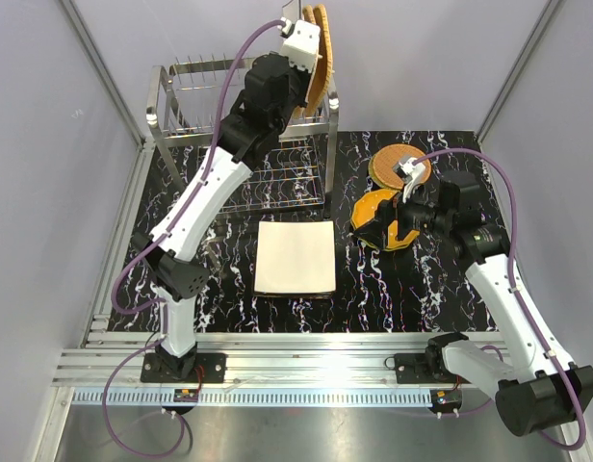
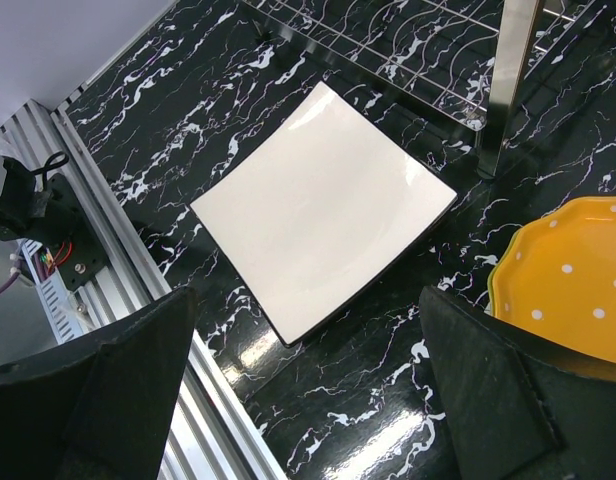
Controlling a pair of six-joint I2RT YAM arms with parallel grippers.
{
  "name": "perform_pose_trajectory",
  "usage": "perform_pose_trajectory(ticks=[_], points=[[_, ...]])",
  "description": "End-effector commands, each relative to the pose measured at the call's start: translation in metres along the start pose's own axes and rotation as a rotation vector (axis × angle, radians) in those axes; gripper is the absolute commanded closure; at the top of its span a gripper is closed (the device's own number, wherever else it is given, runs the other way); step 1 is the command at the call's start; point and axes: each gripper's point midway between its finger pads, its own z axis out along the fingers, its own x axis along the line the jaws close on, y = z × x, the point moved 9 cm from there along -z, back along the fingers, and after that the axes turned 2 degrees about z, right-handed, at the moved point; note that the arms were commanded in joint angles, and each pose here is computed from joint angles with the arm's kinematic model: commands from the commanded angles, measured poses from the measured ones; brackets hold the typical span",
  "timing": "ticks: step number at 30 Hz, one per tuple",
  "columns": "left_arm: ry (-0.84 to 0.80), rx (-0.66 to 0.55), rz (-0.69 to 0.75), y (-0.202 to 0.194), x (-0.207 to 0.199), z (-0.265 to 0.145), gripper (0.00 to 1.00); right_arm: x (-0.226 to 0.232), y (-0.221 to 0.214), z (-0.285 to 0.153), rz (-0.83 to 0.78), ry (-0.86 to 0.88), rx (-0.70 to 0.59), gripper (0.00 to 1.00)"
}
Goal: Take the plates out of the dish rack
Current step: Grab a plate with the left arm, then pass the plate from the left arm to the right
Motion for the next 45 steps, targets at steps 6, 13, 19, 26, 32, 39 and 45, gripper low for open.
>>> perform_pose_trajectory(ticks=[6, 13, 19, 26, 32, 39, 45], points=[[0.069, -0.547, -0.149, 0.135, 0.056, -0.078, 1.0, 0.005, 0.009, -0.005, -0.029, 0.012, -0.055, 0.0], [0.076, -0.579, -0.132, 0.143, 0.062, -0.088, 1.0, 0.006, 0.009, -0.005, -0.023, 0.016, -0.055, 0.0], [0.076, -0.612, -0.07, 0.151, 0.067, -0.1, 1.0, 0.008, 0.014, -0.008, -0.04, 0.022, -0.064, 0.0], [0.063, -0.668, 0.117, 0.163, 0.082, -0.138, 1.0, 0.014, 0.029, -0.013, -0.078, 0.043, -0.099, 0.0], [-0.016, -0.672, 0.379, 0.153, 0.083, -0.176, 1.0, 0.022, 0.059, -0.02, -0.086, 0.038, -0.167, 0.0], [-0.132, -0.762, 0.637, 0.137, 0.075, -0.23, 1.0, 0.021, 0.107, -0.036, 0.062, -0.138, -0.32, 0.0], [-0.242, -0.774, 0.789, 0.11, 0.06, -0.26, 1.0, 0.012, 0.141, -0.055, 0.212, -0.159, -0.376, 0.0]])
